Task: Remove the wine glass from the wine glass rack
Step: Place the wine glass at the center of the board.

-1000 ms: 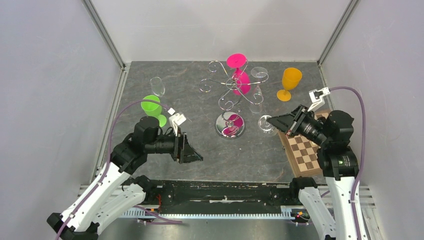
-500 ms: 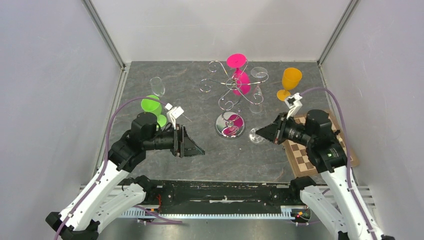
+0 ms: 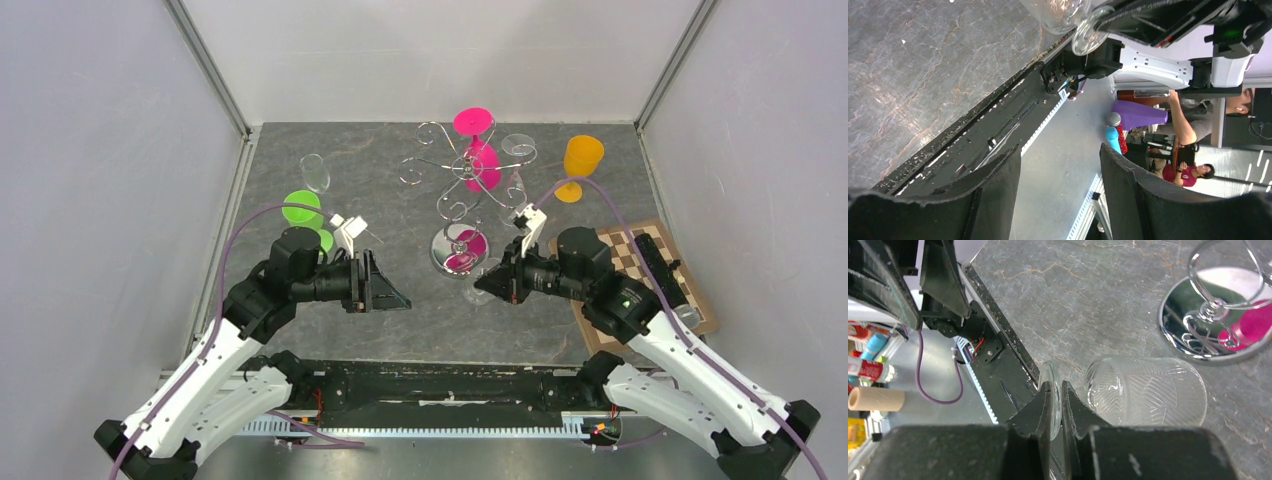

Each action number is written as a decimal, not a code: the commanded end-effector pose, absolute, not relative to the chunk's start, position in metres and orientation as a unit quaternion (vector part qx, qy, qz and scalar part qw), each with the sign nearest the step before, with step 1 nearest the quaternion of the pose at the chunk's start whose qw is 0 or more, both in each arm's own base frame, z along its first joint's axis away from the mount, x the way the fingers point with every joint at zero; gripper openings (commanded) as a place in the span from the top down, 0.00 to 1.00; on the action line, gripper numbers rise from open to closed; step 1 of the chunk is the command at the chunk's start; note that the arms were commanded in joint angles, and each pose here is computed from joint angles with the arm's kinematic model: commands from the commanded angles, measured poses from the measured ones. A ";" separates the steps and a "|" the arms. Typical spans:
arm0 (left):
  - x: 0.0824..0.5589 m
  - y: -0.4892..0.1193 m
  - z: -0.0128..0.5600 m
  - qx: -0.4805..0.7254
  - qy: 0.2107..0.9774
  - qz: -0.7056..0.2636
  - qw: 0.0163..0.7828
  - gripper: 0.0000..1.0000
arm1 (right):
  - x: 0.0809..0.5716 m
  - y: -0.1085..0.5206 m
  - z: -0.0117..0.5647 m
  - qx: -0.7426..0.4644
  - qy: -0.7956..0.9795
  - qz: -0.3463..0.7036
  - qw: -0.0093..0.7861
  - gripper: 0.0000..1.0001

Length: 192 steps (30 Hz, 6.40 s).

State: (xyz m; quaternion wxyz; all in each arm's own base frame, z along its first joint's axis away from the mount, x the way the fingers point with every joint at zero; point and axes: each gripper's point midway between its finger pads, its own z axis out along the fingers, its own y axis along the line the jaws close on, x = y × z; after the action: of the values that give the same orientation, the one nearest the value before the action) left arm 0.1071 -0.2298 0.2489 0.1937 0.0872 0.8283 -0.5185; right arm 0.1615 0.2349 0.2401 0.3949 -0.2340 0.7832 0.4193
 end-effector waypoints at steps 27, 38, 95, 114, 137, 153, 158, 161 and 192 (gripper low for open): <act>0.105 -0.231 0.301 -0.085 0.735 -0.651 0.169 0.35 | 0.110 0.320 0.324 -0.394 0.520 0.477 0.589 1.00; 0.097 -0.229 0.307 -0.093 0.719 -0.671 0.156 0.36 | 0.097 0.334 0.344 -0.405 0.431 0.460 0.662 1.00; 0.085 -0.226 0.321 -0.082 0.669 -0.725 0.144 0.98 | 0.068 0.371 0.369 -0.389 0.291 0.461 0.742 1.00; 0.086 -0.228 0.322 -0.062 0.673 -0.719 0.159 0.98 | 0.082 0.346 0.356 -0.380 0.362 0.437 0.730 0.52; 0.047 -0.229 0.293 0.146 0.727 -0.655 0.144 0.98 | 0.097 0.280 0.334 -0.396 0.595 0.366 0.596 0.41; 0.002 -0.204 0.277 0.318 0.708 -0.617 0.133 0.98 | 0.026 0.286 0.365 -0.506 0.534 0.476 0.482 0.40; -0.007 -0.201 0.282 0.339 0.692 -0.621 0.141 0.98 | 0.012 0.298 0.367 -0.550 0.502 0.486 0.457 0.40; -0.013 -0.200 0.282 0.349 0.685 -0.623 0.142 0.98 | 0.009 0.303 0.370 -0.563 0.491 0.488 0.452 0.41; -0.045 -0.182 0.291 0.408 0.633 -0.634 0.179 0.98 | -0.022 0.352 0.355 -0.629 0.450 0.537 0.336 0.50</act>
State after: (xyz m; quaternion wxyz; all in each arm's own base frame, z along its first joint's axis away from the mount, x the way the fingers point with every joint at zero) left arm -0.0381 -0.1858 0.2707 0.1425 0.3674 0.6760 -0.6226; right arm -0.0144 0.3472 0.3318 0.3252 -0.6325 0.4872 0.5068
